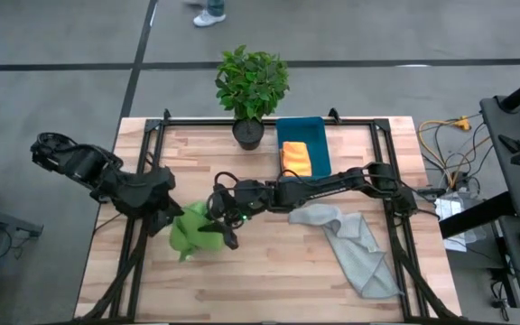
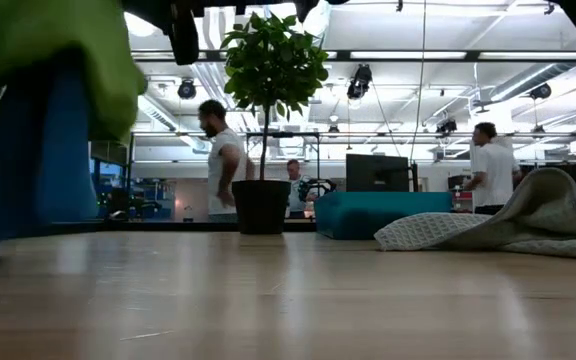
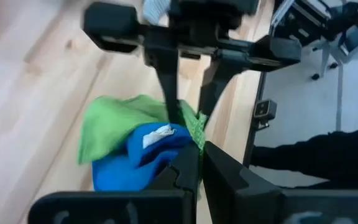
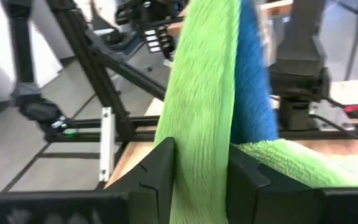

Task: Fold microfiber towels
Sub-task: Fold the green microfiber towel

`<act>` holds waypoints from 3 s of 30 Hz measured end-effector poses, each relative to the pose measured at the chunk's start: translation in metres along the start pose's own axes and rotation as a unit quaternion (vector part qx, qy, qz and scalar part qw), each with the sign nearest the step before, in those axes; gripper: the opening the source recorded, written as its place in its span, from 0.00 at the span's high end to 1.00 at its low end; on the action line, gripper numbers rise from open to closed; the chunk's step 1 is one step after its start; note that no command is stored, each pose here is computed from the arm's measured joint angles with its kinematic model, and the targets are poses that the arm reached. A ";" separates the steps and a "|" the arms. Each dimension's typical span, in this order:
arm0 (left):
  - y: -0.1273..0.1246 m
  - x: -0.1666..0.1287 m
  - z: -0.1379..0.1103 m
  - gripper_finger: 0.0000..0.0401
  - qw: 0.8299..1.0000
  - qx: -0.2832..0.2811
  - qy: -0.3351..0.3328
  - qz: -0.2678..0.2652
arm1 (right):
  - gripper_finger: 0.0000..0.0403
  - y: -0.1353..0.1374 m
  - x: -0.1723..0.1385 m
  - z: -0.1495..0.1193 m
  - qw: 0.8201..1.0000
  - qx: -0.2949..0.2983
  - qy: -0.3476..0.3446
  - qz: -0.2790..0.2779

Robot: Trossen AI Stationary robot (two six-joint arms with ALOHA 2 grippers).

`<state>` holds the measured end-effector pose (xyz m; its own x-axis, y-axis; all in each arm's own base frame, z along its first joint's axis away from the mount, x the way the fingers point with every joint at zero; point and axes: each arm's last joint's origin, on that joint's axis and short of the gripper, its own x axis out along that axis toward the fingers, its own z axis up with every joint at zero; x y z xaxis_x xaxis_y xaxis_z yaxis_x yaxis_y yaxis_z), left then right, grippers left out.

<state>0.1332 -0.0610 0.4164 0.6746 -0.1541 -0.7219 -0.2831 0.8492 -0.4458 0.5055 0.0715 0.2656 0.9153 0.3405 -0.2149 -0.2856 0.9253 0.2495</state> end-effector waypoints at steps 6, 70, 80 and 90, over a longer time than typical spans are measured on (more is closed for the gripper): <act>0.003 -0.021 0.003 1.00 1.000 0.000 -0.011 0.013 | 0.80 0.001 0.000 -0.002 1.000 0.003 0.014 0.015; -0.010 0.085 0.001 1.00 0.946 0.290 -0.135 0.047 | 0.98 0.076 -0.126 0.076 0.968 0.011 0.245 -0.043; -0.035 0.132 0.042 0.81 0.907 0.354 -0.220 -0.057 | 0.98 0.107 -0.130 0.057 0.944 -0.070 0.321 0.001; -0.028 0.186 0.078 0.48 0.902 0.344 -0.206 -0.157 | 0.98 0.138 -0.134 0.043 0.923 -0.140 0.359 0.016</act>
<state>0.3197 -0.0736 0.3357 0.8843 -0.3608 -0.2964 0.3608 0.9309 -0.0567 0.3556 0.1468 0.3696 0.5102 0.2971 -0.8071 -0.4632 0.8856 0.0331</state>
